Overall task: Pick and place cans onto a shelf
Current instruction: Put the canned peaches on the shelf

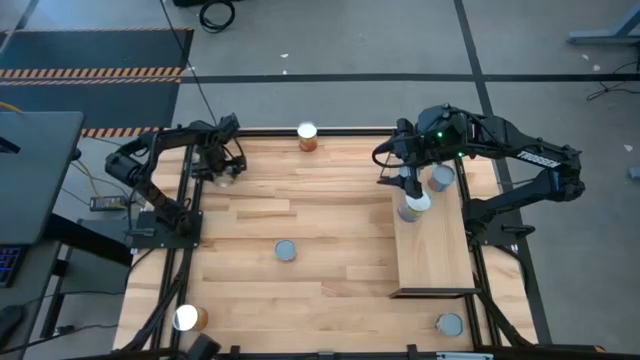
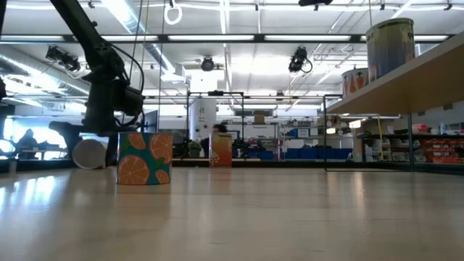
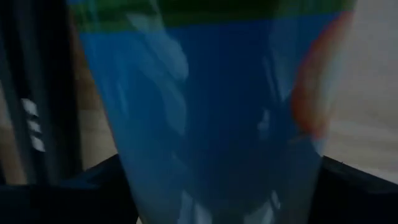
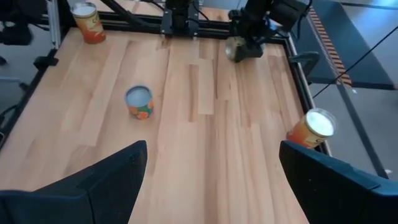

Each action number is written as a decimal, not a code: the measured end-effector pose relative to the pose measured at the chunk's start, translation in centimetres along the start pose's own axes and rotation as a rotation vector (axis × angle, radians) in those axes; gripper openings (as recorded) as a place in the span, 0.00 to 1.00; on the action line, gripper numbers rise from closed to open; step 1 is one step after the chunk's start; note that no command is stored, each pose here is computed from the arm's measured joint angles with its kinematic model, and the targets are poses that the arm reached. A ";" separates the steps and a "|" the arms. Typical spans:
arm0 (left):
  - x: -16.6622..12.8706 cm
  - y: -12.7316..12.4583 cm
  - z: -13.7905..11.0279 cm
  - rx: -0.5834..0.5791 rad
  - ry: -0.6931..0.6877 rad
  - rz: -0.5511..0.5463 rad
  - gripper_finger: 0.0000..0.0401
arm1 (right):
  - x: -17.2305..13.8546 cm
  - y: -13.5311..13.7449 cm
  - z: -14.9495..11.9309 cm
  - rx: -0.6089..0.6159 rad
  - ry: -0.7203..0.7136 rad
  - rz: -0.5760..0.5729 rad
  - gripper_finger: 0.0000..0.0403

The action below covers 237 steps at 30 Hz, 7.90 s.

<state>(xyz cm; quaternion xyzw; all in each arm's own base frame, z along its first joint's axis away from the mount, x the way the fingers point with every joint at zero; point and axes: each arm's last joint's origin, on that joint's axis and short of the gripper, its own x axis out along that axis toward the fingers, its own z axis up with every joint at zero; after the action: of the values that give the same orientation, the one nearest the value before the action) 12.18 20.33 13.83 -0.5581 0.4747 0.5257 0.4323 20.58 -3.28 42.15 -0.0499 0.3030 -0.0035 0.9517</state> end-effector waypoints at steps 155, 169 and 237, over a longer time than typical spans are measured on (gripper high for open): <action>-15.8 -6.5 -18.6 0.592 -0.818 -1.023 0.88 | -13.4 4.6 -2.2 0.842 0.361 0.452 0.00; -15.8 -6.5 -18.7 0.602 -0.813 -1.024 0.88 | -14.2 4.9 -12.0 1.387 0.481 0.200 0.00; -21.4 -13.1 -24.6 1.019 -0.985 -0.865 0.88 | -2.3 9.4 -5.8 0.579 0.804 0.177 0.17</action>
<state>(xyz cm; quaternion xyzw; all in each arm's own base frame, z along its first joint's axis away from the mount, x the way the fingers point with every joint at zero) 29.52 0.09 36.72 -0.1331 0.1546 0.2180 0.9544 15.11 5.65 37.87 0.2473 0.6353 -0.0255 0.7311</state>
